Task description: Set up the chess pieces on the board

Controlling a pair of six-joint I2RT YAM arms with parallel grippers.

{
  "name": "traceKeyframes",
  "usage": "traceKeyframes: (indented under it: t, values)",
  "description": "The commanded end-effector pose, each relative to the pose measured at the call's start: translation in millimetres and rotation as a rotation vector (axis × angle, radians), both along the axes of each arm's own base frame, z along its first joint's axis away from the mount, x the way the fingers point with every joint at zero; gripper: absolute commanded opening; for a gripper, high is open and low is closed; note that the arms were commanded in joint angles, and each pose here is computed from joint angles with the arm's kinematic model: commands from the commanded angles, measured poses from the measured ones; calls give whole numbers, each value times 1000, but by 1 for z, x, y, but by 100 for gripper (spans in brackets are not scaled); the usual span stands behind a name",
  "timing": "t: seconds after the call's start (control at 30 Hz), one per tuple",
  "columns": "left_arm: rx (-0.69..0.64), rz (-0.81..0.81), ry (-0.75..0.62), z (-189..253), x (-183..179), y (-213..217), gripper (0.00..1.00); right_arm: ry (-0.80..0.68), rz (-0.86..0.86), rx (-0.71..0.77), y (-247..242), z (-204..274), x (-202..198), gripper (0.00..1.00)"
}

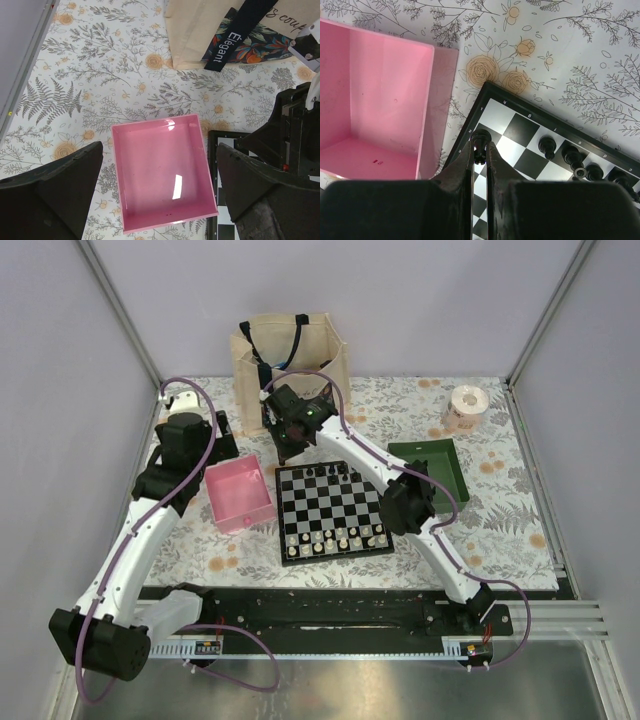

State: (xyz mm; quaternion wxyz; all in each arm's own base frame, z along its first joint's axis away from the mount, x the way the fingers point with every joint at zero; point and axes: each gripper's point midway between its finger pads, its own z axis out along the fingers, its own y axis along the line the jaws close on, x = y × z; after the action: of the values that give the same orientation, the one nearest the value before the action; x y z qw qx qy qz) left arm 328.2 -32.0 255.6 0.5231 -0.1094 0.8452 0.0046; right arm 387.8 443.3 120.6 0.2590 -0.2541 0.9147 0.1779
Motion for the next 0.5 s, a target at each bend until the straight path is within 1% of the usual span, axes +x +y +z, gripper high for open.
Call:
traceKeyframes:
  t: [0.0,0.47]
  values:
    - [-14,34,-63,12,2,4,99,-37,35,37,15,9,1,5]
    - [-10,26,-55,10,3,3,99,13,43,-28,15,-33,-3,6]
